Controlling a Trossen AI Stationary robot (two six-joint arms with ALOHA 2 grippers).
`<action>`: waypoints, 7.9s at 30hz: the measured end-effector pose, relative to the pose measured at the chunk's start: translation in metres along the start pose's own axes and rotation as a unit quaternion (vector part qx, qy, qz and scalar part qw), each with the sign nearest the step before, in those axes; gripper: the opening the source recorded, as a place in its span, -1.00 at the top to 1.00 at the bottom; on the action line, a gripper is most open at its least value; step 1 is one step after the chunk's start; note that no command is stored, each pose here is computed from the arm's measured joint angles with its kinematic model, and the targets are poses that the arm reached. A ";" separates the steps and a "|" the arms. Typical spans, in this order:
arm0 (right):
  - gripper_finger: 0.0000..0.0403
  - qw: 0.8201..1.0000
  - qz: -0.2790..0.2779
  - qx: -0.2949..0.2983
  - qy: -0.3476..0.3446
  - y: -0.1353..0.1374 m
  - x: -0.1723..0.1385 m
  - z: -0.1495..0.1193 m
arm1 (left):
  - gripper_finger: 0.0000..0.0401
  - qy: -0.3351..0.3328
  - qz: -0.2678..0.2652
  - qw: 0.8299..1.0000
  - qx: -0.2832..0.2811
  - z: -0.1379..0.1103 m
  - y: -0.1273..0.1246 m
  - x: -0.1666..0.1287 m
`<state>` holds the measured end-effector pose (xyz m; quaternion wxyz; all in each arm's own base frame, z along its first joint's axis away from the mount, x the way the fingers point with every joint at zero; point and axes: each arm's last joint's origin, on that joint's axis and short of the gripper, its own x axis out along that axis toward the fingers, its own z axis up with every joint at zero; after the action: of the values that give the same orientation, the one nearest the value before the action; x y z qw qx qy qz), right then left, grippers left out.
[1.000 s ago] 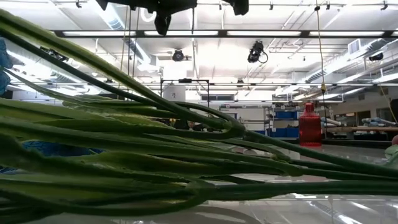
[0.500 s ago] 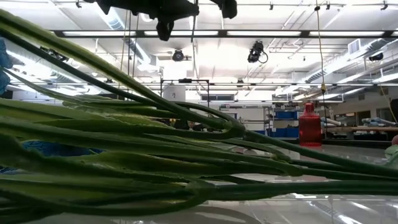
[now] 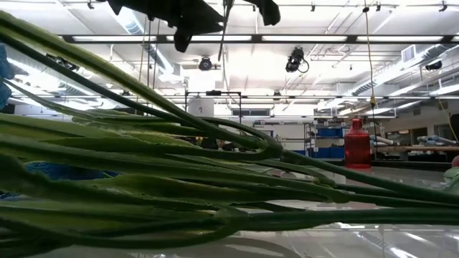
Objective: Sort flowers into vase by color
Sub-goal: Put the top blue flowers into the red vase, then put the bottom pink flower into the red vase
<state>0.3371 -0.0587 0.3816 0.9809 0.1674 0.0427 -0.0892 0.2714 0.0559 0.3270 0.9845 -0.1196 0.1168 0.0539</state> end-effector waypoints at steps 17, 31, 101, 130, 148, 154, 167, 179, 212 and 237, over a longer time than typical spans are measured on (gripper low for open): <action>0.91 0.936 -0.330 -0.114 0.038 -0.016 -0.064 0.012 | -0.08 -0.079 0.046 0.996 0.003 0.031 0.004 -0.099; 0.91 0.880 -0.459 -0.118 -0.020 -0.054 -0.143 -0.019 | -0.08 -0.087 0.043 0.995 0.001 0.032 0.001 -0.108; 0.77 0.880 -0.472 -0.043 -0.039 -0.118 -0.194 -0.090 | -0.08 -0.091 0.042 0.995 0.001 0.033 0.001 -0.108; 0.16 0.827 -0.523 0.134 0.160 -0.125 -0.211 -0.054 | -0.08 -0.091 0.042 0.995 0.001 0.033 0.001 -0.108; 0.16 0.796 -0.498 0.153 0.308 -0.144 -0.188 -0.069 | -0.08 -0.091 0.042 0.995 0.001 0.033 0.001 -0.108; 0.16 0.798 -0.462 0.217 0.321 -0.125 -0.205 -0.071 | -0.08 -0.091 0.042 0.995 0.001 0.033 0.001 -0.108; 0.16 0.784 -0.392 0.340 0.342 -0.082 -0.202 -0.128 | -0.08 -0.091 0.042 0.995 0.001 0.033 0.001 -0.108; 0.16 0.740 -0.390 0.424 0.348 -0.035 -0.180 -0.167 | -0.08 -0.091 0.042 0.995 0.001 0.033 0.001 -0.108; 0.16 0.565 -0.589 0.471 0.335 0.025 -0.129 -0.281 | -0.08 -0.091 0.042 0.995 0.001 0.033 0.001 -0.108; 0.95 0.693 -0.514 0.450 0.230 0.043 -0.119 -0.257 | -0.08 -0.091 0.042 0.995 0.001 0.033 0.001 -0.108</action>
<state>0.2143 0.0865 0.1668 0.5490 0.5562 0.3015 -0.5462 0.1736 0.0567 0.3840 0.9880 -0.1085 0.0319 0.1056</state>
